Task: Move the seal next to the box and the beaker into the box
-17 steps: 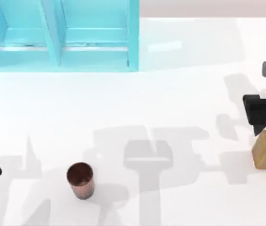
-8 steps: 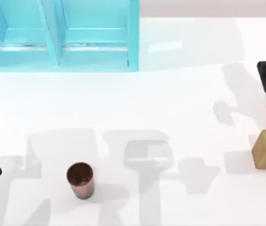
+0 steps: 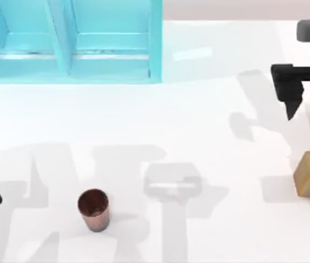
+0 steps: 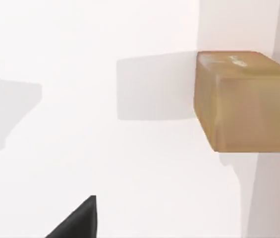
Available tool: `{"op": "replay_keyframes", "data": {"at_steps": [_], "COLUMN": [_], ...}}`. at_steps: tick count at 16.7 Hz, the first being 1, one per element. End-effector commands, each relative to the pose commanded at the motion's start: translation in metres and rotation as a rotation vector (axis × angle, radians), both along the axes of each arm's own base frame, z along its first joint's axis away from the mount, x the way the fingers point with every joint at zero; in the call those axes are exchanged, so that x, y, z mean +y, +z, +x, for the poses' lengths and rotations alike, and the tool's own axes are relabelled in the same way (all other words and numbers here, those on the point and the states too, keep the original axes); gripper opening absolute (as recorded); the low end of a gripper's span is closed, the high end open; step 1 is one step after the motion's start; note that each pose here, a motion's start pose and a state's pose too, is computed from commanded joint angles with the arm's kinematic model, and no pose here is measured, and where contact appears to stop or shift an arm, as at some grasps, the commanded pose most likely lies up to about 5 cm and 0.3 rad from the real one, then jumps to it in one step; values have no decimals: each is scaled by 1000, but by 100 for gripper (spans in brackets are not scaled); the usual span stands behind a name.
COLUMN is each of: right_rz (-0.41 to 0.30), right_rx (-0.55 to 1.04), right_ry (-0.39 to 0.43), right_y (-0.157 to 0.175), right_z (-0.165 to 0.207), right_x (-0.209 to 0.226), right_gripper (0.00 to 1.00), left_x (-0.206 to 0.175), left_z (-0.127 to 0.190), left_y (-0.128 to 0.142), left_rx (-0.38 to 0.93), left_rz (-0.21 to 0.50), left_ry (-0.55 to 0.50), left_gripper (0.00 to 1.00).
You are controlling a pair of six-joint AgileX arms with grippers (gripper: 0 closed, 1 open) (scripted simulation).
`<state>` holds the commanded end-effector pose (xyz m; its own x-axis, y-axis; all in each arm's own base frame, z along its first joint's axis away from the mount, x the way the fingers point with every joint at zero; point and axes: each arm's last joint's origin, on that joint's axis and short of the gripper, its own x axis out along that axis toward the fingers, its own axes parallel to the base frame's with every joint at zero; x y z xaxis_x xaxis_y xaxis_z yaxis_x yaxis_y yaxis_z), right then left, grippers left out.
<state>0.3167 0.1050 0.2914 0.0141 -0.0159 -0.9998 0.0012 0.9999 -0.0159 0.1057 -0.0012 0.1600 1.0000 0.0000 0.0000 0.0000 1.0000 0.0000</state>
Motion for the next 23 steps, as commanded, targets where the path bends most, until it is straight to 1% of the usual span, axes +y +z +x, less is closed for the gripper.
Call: {"op": "replay_keyframes", "data": {"at_steps": [2, 5, 7, 9, 12, 14, 17, 23], "right_rz": [-12, -26, -33, -36, -26, -11, 8, 15], "right_rx": [-19, -52, -71, -92, -127, -150, -176, -184], "right_ry": [15, 49, 63, 62, 40, 26, 1, -7], "right_y": [2, -2, -11, -22, -41, -51, -63, -66], "right_z": [4, -4, -21, -42, -72, -91, -107, -112], "right_x": [43, 128, 186, 237, 294, 320, 342, 348], "right_gripper": [100, 100, 100, 100, 100, 100, 100, 100], "left_x": [0, 0, 0, 0, 0, 0, 0, 0], "left_z": [0, 0, 0, 0, 0, 0, 0, 0], "left_y": [0, 0, 0, 0, 0, 0, 0, 0], "left_rx": [0, 0, 0, 0, 0, 0, 0, 0], "left_rz": [0, 0, 0, 0, 0, 0, 0, 0], "left_ry": [0, 0, 0, 0, 0, 0, 0, 0], "left_gripper": [100, 100, 100, 100, 100, 100, 100, 100]}}
